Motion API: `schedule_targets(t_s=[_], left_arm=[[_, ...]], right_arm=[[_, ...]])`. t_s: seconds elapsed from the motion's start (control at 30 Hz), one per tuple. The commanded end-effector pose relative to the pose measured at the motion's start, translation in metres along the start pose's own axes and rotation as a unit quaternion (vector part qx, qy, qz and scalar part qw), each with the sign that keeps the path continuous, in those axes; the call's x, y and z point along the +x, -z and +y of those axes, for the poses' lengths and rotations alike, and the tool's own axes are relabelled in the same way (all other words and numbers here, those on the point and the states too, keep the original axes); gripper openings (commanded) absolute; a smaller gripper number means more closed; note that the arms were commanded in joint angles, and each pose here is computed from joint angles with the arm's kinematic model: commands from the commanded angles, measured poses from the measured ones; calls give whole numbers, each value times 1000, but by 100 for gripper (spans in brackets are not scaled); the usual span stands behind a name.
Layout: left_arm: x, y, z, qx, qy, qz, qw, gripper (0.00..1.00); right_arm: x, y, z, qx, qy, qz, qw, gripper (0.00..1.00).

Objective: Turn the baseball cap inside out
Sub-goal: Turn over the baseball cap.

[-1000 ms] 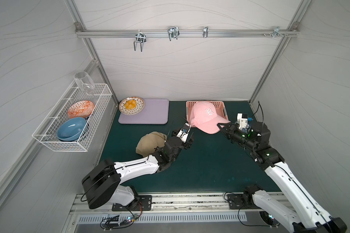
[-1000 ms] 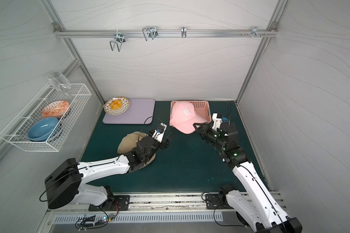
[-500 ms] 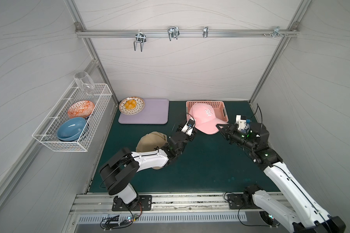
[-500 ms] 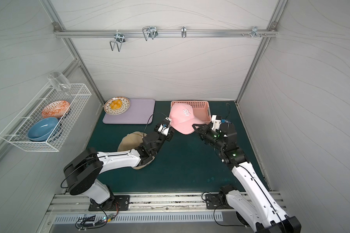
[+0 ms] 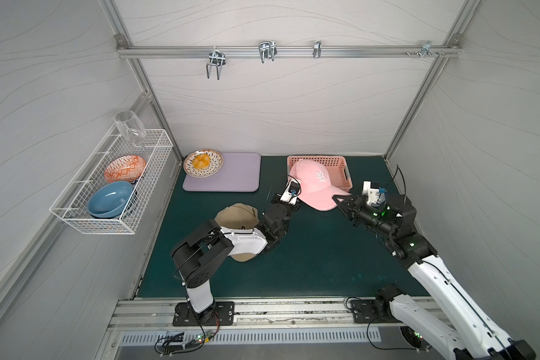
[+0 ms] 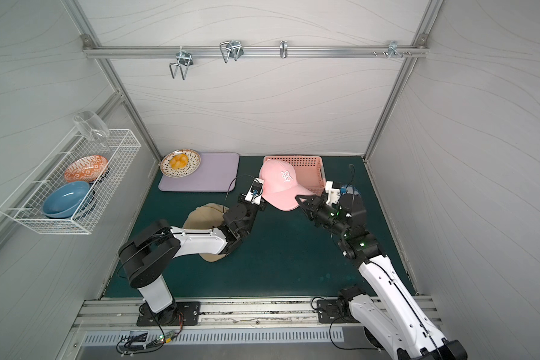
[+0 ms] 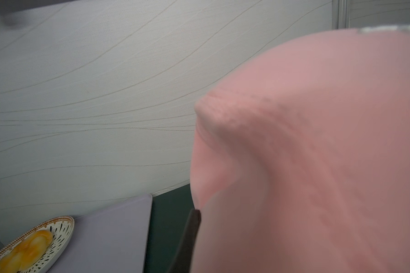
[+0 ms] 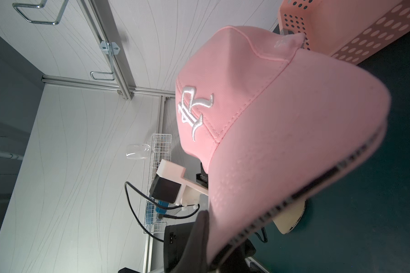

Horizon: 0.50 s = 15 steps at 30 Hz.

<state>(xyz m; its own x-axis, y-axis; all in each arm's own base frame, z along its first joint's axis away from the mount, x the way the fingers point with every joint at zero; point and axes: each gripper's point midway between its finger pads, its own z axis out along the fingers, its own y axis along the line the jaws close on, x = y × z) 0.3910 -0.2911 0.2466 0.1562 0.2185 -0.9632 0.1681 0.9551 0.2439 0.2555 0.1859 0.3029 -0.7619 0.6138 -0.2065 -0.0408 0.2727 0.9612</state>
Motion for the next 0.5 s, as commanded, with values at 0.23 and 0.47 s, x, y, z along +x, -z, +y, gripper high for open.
schedule_targets(t_s=[0.23, 0.47], left_arm=[[-25, -7, 44, -81, 40, -14, 996, 25], [-21, 37, 19, 89, 60, 39, 993, 82]], right_arm=[[4, 3, -15, 27, 21, 6, 999, 0], [-4, -9, -5, 3, 76, 22, 997, 0]])
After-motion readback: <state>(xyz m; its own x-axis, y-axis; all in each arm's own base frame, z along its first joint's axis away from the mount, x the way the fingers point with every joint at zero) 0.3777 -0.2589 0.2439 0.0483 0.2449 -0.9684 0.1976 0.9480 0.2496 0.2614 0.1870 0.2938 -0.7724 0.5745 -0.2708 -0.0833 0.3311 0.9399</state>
